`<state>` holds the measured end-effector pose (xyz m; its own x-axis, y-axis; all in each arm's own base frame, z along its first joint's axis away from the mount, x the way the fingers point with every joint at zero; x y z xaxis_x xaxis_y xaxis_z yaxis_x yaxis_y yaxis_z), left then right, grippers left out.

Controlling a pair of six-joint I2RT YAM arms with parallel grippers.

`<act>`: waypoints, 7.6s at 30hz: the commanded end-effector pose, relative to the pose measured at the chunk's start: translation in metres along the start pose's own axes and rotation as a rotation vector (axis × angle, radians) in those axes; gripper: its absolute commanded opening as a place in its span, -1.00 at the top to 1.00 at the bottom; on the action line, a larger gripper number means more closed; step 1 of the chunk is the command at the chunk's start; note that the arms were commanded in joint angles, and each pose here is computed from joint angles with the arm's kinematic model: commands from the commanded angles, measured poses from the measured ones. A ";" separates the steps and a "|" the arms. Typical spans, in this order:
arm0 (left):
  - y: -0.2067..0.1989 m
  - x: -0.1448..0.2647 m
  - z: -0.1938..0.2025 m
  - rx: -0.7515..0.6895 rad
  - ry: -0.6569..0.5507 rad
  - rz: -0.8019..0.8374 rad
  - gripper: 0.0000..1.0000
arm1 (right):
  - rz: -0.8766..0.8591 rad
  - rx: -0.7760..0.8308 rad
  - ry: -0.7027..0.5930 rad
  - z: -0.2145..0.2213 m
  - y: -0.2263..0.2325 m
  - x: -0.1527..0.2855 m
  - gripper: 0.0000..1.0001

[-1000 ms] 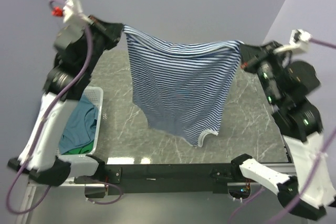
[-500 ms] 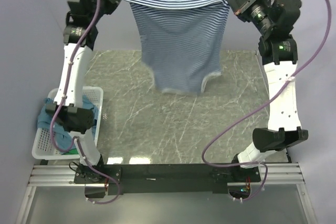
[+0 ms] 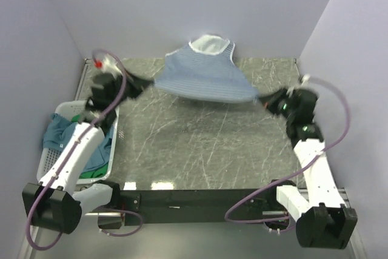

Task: Fold and stack the tank tops

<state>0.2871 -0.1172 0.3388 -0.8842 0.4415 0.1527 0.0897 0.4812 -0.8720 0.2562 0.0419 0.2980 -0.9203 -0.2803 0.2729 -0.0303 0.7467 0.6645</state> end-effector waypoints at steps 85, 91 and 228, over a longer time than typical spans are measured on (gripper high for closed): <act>0.140 -0.080 0.030 -0.003 0.175 -0.471 0.17 | 0.019 0.706 0.698 0.388 0.120 0.004 1.00; 0.158 -0.088 0.066 -0.010 0.206 -0.491 0.12 | -0.088 0.590 0.743 0.366 0.108 0.034 1.00; 0.095 -0.231 0.155 -0.225 0.266 -0.478 0.16 | 0.057 0.275 0.643 0.337 0.018 0.065 0.29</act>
<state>0.4227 -0.2809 0.1150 -0.6409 0.2281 0.7329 -0.2604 0.8336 -0.4872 0.0637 0.2453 0.0902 -0.4749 -0.4784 0.7386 -0.1931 0.8755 0.4429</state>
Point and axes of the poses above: each gripper's point midway between its finger pads, its own x axis back along the fingers, its own y axis along the line the jaws close on, z = x × y, the point moved 8 cm from there along x, back along the fingers, and after that the axes turned 6 degrees about x, right-handed, at the moved point
